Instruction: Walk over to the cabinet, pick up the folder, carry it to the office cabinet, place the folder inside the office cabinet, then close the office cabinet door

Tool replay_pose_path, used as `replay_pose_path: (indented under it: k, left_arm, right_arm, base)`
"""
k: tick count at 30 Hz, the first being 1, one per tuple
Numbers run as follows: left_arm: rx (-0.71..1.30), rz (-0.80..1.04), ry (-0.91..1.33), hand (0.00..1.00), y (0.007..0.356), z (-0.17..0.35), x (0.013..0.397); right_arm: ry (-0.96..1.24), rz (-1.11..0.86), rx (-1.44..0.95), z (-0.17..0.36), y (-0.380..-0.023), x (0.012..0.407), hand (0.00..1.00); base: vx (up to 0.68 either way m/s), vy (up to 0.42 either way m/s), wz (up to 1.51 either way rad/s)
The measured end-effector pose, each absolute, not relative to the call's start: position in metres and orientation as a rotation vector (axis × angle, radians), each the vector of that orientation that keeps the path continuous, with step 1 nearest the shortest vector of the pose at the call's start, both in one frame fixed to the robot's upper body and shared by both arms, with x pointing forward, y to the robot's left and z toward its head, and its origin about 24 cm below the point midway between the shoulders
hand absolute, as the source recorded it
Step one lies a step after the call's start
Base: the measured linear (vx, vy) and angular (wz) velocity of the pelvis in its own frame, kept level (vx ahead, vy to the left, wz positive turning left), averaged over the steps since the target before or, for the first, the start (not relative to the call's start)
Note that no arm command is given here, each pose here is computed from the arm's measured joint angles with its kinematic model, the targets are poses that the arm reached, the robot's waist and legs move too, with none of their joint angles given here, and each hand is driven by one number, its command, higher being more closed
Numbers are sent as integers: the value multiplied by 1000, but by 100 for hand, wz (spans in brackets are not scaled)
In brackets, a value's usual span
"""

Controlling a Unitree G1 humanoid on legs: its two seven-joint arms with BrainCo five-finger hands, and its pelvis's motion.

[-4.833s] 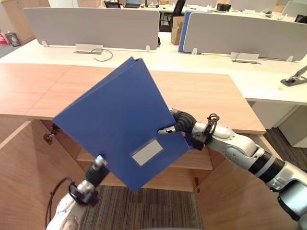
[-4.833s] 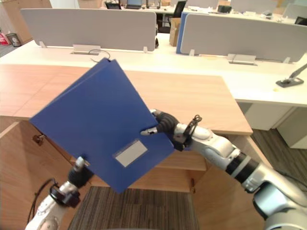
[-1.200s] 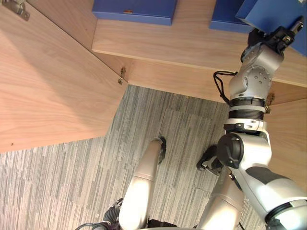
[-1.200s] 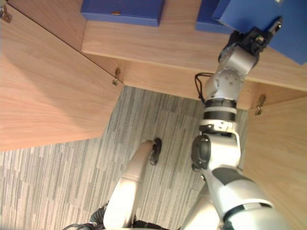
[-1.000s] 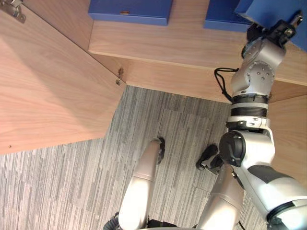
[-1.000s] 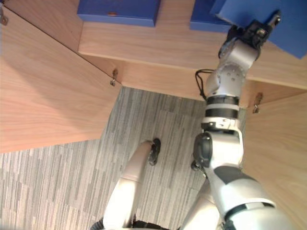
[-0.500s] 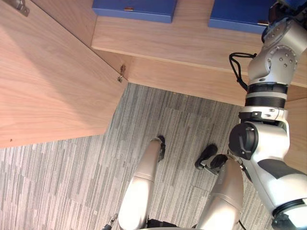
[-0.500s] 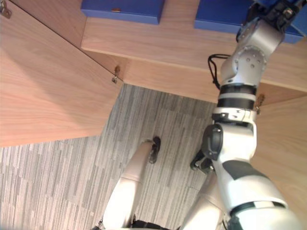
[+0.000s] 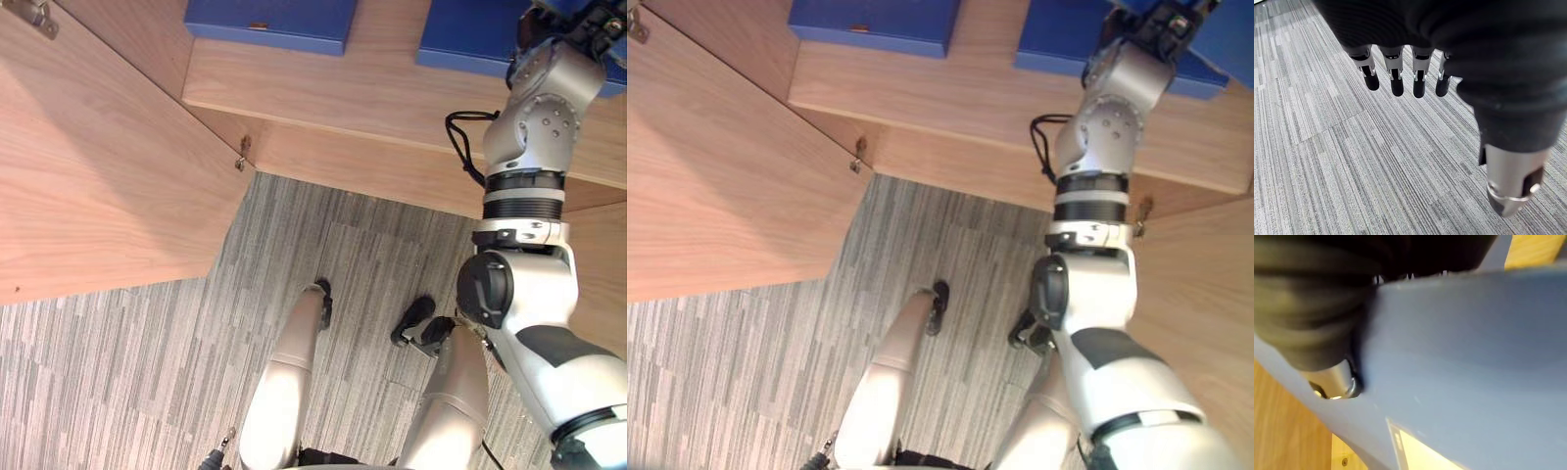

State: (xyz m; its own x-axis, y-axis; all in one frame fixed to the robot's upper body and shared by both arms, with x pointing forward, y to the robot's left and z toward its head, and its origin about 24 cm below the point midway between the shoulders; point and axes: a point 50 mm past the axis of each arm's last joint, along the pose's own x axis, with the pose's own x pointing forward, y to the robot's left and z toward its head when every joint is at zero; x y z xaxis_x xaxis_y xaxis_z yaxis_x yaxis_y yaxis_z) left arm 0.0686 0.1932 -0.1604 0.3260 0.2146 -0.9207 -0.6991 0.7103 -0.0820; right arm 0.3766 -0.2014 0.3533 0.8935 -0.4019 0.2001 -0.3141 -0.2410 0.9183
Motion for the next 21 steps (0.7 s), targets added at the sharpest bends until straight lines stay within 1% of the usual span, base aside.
replay_pose_path:
  k: [1,3,5,8,10,11,12,13,15,17,19,21]
  left_arm:
    - [-518,634,1076,0,193,-159,72]
    - [-458,531,1058,0,188,-154,84]
    - [-386,402,1001,0,191,-142,101]
    - [-388,334,925,0,195,-128,118]
    - [-370,299,919,0,196,-125,128]
    - [-356,297,952,0,199,-127,133]
    - [-346,292,924,0,202,-124,139]
    - [-326,287,916,0,203,-123,140]
    - [-299,273,932,0,203,-124,131]
    - [-304,274,962,0,202,-127,113]
    - [-309,275,1041,0,195,-136,91]
    - [-309,282,1077,0,191,-140,82]
  right_arm:
    - [-519,-82,1841,353,-196,378,0]
    - [-484,-33,1790,354,-174,379,0]
    - [-463,34,1709,358,-151,377,0]
    - [-425,88,1633,361,-137,377,0]
    - [-400,104,1606,359,-129,378,0]
    - [-379,113,1577,358,-120,380,0]
    - [-350,141,1568,359,-112,380,0]
    - [-353,131,1560,359,-115,380,0]
    - [-415,97,1549,364,-130,378,0]
    - [-442,86,1552,366,-137,377,0]
    - [-456,77,1550,367,-140,376,0]
    - [-465,67,1553,367,-143,376,0]
  base:
    - [25,49,-10]
    - [11,34,-18]
    - [2,29,-14]
    - [-3,20,-2]
    - [3,23,-4]
    - [6,31,-9]
    - [10,34,-10]
    - [0,0,0]
    - [21,41,7]
    - [31,51,7]
    - [36,54,6]
    - [25,32,5]
